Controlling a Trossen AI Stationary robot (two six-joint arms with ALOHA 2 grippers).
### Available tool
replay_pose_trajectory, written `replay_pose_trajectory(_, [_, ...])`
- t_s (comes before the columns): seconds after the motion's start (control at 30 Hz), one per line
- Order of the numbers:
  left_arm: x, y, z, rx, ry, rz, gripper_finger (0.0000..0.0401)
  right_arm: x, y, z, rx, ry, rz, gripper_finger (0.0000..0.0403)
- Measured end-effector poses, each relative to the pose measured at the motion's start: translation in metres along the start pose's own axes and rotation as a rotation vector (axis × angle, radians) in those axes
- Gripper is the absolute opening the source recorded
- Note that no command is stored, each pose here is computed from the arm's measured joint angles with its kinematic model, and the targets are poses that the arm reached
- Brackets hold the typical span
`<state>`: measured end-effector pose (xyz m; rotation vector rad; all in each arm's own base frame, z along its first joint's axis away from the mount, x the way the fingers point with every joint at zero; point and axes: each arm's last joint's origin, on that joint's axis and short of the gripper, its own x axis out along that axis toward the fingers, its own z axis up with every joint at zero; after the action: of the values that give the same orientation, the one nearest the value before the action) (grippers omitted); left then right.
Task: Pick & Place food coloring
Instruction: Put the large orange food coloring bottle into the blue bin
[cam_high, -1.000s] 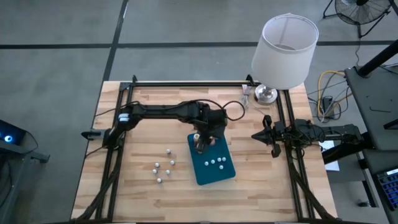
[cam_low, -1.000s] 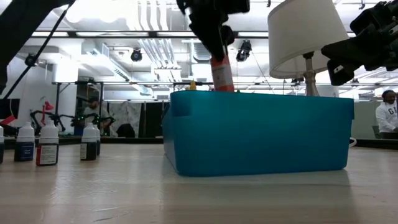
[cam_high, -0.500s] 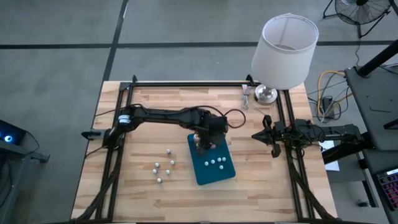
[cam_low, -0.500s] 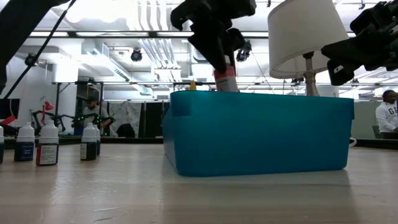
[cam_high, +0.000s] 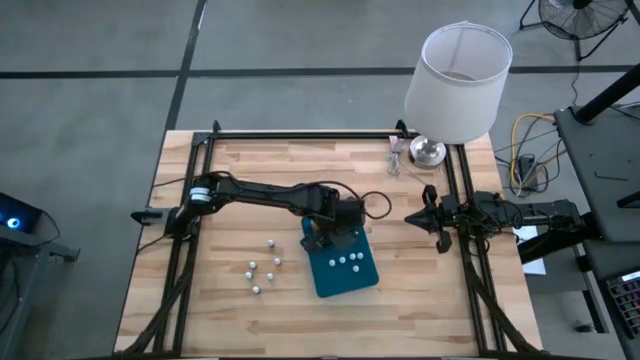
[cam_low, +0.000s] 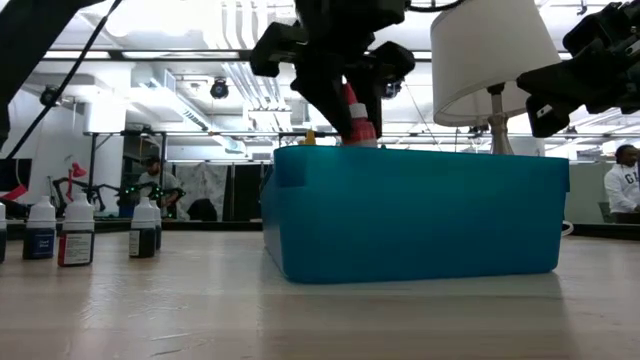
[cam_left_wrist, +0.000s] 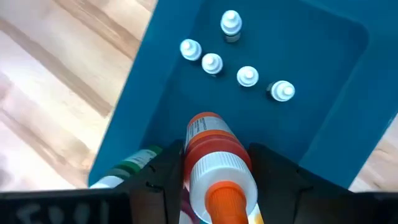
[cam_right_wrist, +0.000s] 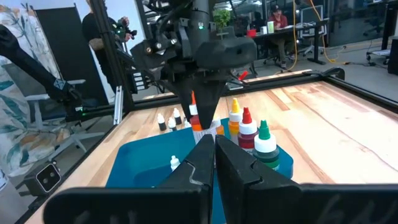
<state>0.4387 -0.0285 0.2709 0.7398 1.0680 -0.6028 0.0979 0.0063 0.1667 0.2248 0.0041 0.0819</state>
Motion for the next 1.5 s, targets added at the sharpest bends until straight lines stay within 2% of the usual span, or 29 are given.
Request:
replay_pose_trajectory(0.73, [-0.001, 0.009, -0.009, -0.024, -0.003, 0.012, 0.0133, 0.0, 0.0, 0.0, 0.0, 0.0, 0.0, 0.0009])
replay_pose_trajectory(1.5, [-0.018, 0.021, -0.019, -0.061, 0.017, 0.006, 0.0133, 0.0, 0.0, 0.0, 0.0, 0.0, 0.0, 0.0009])
